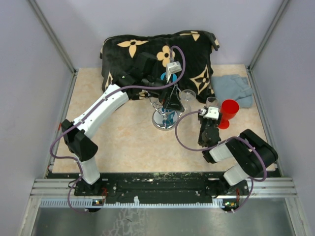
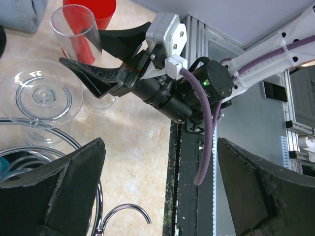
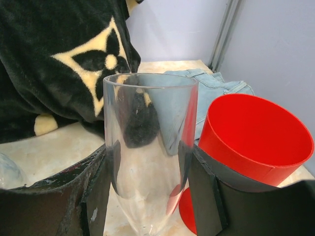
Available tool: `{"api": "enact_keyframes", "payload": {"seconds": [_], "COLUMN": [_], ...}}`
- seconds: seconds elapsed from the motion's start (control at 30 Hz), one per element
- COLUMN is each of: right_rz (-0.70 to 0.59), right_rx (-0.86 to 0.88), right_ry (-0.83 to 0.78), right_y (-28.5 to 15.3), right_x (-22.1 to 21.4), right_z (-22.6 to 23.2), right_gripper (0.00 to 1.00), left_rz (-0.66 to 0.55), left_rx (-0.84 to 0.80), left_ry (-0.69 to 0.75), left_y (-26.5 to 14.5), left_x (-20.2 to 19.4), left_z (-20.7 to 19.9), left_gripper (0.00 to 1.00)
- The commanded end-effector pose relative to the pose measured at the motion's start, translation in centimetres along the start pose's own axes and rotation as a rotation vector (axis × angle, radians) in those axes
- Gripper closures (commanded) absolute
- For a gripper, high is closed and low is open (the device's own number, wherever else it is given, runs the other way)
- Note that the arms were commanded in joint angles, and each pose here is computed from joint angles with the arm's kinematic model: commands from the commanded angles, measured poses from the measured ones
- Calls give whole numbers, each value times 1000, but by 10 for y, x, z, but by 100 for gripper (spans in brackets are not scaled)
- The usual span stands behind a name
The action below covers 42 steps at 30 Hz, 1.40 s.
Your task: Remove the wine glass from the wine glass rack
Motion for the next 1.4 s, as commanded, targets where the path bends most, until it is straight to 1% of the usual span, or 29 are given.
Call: {"api": "enact_keyframes", "payload": {"seconds": [0.0, 0.13, 0.3, 0.6, 0.9, 1.37], "right_rz": [-129, -127, -128, -129, -119, -132], "right_rx": [-37, -45, -48, -46, -25, -21], "right_ry": [166, 169, 170, 165, 177, 165], "right_y": [3, 2, 2, 2, 3, 11], "right_x": [36, 35, 36, 36, 36, 35], "right_z": [0, -2, -3, -2, 2, 11], "right_gripper": [92, 81, 71, 59, 50, 43], "left_rz": [-3, -3, -2, -8, -7, -7], "left_rx": [-17, -19, -18, -17, -16, -18], "left_ry": [6, 5, 4, 9, 10, 12], "left_y": [-1, -1, -1, -2, -2, -3], "left_x": [0, 0, 0, 2, 1, 1], "left_z": [-2, -2, -2, -3, -4, -5], "left_gripper": [2, 2, 2, 2, 1, 2]}}
Point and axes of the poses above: each gripper's point midway between its finger pads, its own y axis out along the fingers, its own z axis along the line the jaws close on, x = y × z, the point moved 1 cm from there along -y, back along the fingers, and after that the axes turned 6 degrees about y, right-handed, at the moved point
